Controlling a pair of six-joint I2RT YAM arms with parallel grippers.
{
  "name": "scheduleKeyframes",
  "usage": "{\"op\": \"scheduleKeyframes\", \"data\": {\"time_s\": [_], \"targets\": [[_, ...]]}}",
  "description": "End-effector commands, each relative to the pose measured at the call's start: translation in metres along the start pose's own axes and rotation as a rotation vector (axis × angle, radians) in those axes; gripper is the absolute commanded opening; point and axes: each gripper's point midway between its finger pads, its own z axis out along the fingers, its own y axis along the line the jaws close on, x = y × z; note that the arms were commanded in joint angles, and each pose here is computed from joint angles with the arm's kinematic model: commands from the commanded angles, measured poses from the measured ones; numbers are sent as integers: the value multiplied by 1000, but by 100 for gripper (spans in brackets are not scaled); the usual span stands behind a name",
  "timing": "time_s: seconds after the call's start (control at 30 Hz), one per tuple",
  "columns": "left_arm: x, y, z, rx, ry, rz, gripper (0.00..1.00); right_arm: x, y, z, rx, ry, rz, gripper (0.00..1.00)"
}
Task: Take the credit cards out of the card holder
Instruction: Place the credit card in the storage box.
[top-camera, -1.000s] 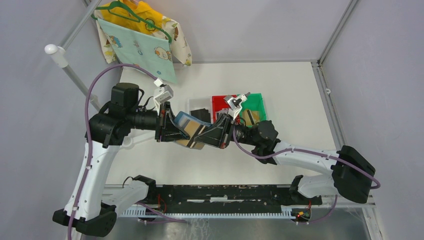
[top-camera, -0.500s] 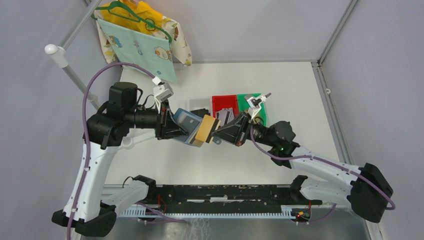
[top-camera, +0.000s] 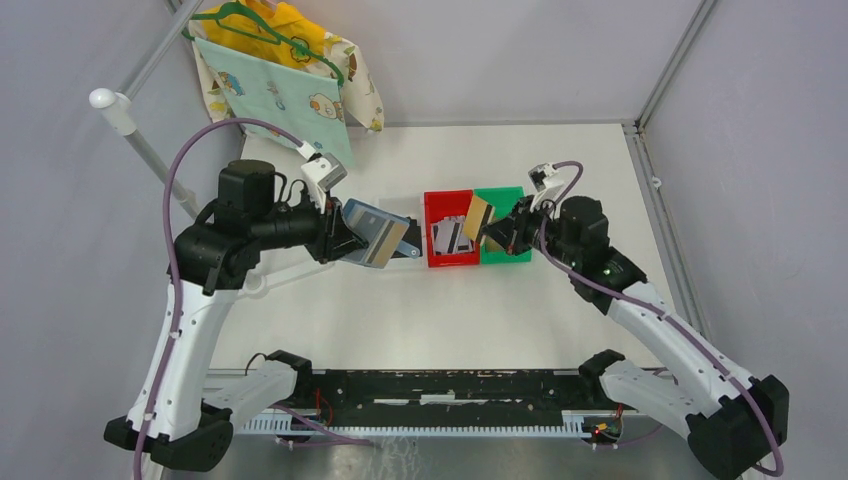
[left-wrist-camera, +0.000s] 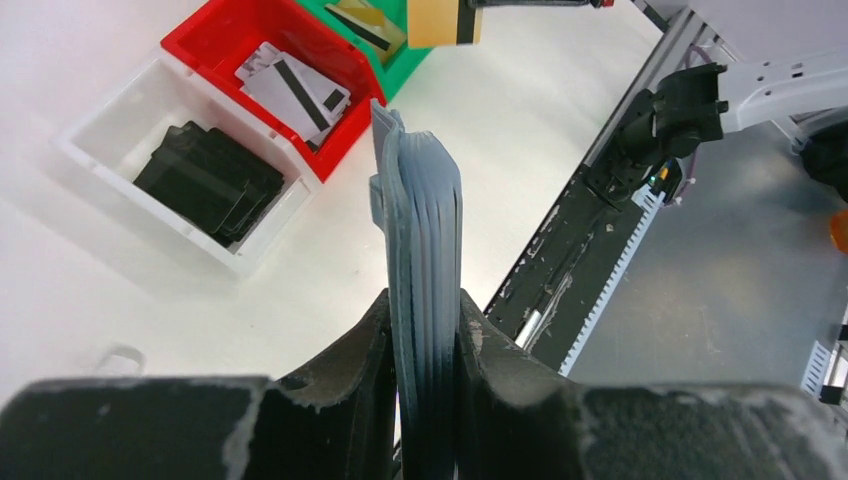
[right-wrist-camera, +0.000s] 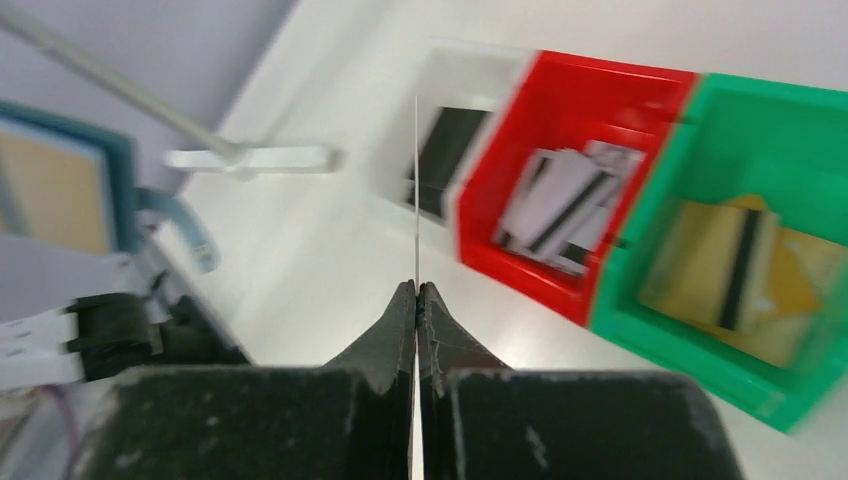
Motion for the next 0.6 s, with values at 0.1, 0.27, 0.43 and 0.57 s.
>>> {"op": "scheduleKeyframes", "data": {"time_s": [0.1,0.27,0.43,0.57], "targets": [[-18,8,0,-44,-46,37,6,-11,-93,-15,439,105,-169,0],[-22,-1,-3,-7,-65,44,6,-15,-129,-10,584,150,-211,0],[-26,-9,-8,12,-86,68,4,4,-153,8,600,219,-197,0],[-28,-12,-10,23,-99,74,4,24,-164,28,573,281,-168,0]]}}
